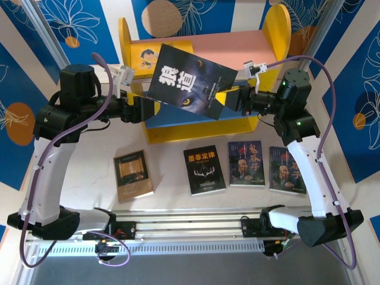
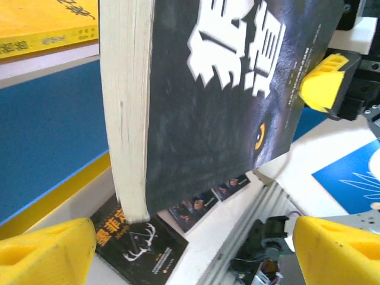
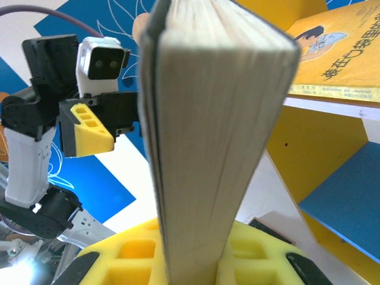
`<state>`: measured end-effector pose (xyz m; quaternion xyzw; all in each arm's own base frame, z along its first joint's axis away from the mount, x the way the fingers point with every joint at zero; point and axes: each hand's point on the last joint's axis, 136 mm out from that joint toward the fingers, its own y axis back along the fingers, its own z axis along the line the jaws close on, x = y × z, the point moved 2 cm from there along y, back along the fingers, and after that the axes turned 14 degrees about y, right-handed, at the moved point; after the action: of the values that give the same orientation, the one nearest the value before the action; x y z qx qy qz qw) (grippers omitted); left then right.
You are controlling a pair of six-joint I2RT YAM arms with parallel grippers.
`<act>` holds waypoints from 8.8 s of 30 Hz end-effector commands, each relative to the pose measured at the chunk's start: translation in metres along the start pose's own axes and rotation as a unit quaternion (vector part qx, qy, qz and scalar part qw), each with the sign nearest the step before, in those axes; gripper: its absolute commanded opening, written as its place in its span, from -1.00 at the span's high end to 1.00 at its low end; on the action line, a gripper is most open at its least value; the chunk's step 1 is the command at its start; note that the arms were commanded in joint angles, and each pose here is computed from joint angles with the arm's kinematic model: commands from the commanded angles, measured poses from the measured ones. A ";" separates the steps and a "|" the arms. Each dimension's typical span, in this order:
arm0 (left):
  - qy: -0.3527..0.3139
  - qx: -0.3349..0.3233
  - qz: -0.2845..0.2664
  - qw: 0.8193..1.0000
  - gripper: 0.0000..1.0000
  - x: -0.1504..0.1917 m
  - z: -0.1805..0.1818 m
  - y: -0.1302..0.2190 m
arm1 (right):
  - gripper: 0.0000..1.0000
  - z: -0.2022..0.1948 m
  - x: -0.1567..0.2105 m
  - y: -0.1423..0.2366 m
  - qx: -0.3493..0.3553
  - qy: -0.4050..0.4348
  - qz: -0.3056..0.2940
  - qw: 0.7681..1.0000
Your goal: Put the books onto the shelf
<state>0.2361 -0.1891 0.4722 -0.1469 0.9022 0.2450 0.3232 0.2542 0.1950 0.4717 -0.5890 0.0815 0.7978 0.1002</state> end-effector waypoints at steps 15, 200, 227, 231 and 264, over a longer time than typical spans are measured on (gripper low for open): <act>0.021 0.098 0.010 0.995 -0.56 -0.012 -0.015 -0.002 | 1.00 0.032 0.007 -0.013 -0.099 0.040 0.038 0.994; -0.050 -0.257 -0.251 0.932 -0.36 0.014 0.023 0.141 | -0.01 -0.132 -0.037 -0.101 0.151 -0.047 0.099 0.983; -0.051 -0.252 -0.250 0.933 -0.36 0.012 0.023 0.139 | -0.08 -0.129 -0.033 -0.110 0.130 -0.036 0.103 0.985; -0.051 -0.253 -0.250 0.933 -0.36 0.012 0.024 0.139 | -0.08 -0.127 -0.032 -0.114 0.123 -0.031 0.104 0.987; -0.052 -0.256 -0.249 0.933 -0.36 0.016 0.025 0.140 | -0.10 -0.131 -0.032 -0.123 0.132 -0.029 0.101 0.986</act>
<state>0.1792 -0.0646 0.4944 -0.4255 0.7341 0.3797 0.3688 0.4192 0.2677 0.4608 -0.5289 0.2582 0.8011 0.1086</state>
